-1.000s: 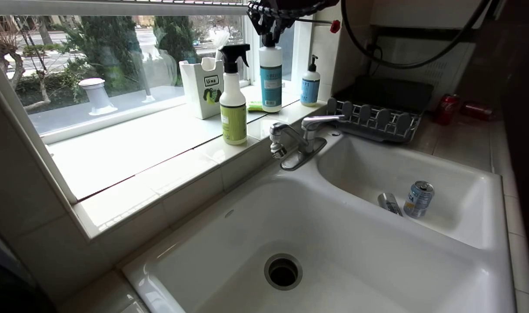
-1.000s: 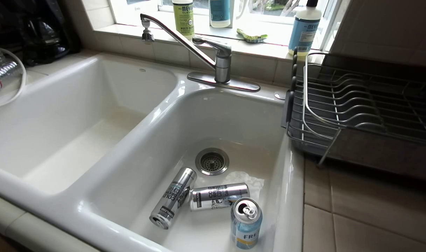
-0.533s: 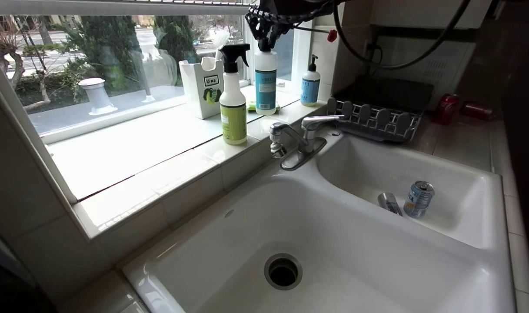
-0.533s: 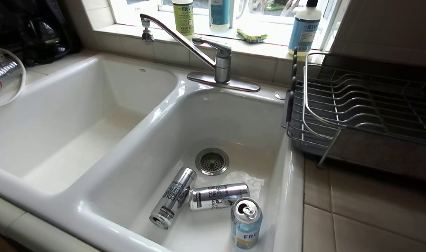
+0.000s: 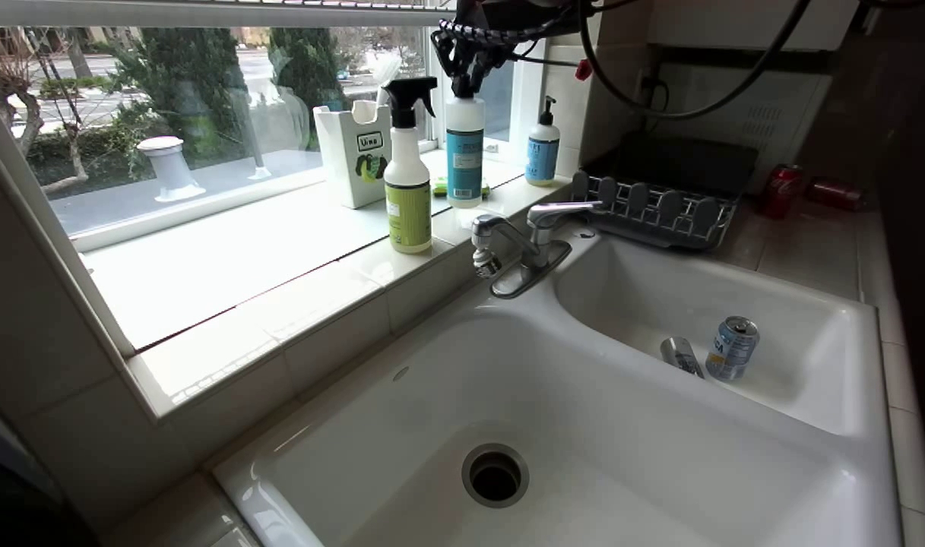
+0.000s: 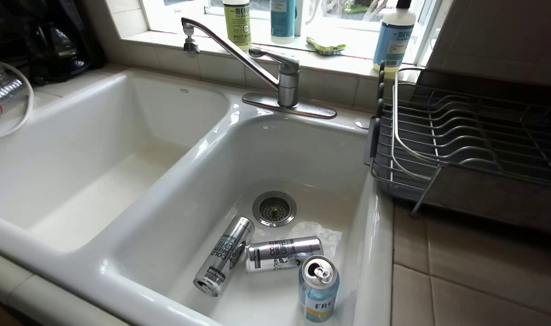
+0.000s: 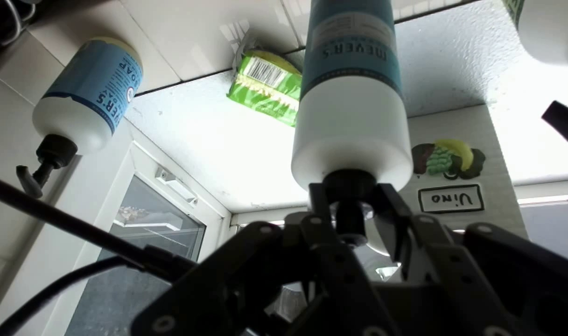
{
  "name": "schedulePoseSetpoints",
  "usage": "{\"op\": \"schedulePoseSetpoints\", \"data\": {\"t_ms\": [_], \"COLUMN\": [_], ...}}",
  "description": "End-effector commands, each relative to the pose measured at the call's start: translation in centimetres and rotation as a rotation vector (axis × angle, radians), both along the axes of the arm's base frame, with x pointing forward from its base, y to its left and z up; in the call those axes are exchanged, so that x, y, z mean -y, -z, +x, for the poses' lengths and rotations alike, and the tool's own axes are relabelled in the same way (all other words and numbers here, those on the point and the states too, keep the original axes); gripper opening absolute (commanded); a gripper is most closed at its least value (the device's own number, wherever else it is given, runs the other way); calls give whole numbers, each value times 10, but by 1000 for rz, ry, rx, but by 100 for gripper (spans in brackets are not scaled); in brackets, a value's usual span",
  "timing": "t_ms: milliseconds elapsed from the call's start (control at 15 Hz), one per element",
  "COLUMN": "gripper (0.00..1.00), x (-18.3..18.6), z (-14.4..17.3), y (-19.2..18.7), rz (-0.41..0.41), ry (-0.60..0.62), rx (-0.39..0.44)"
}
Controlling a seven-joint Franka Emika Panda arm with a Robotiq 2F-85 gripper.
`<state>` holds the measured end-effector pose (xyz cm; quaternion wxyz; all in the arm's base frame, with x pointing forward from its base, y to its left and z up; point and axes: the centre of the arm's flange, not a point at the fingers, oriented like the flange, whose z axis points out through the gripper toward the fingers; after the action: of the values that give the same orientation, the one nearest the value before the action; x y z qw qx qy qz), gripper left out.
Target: Move the left bottle to the right
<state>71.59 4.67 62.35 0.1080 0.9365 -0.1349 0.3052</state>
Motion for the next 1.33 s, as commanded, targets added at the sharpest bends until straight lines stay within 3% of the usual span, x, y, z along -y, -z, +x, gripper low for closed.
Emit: {"op": "schedulePoseSetpoints", "data": {"t_ms": [0, 133, 200, 733, 1133, 1200, 1267], "gripper": [30, 30, 8, 8, 8, 22, 55], "x": [0, 0, 0, 2, 8, 9, 7], "z": [0, 0, 0, -6, -8, -8, -9], "y": [0, 0, 0, 15, 39, 40, 38], "rz": [0, 0, 0, -20, -12, -8, -10], "ry": [0, 0, 0, -23, -19, -18, -23], "rx": [0, 0, 0, 30, 1, 4, 7]}}
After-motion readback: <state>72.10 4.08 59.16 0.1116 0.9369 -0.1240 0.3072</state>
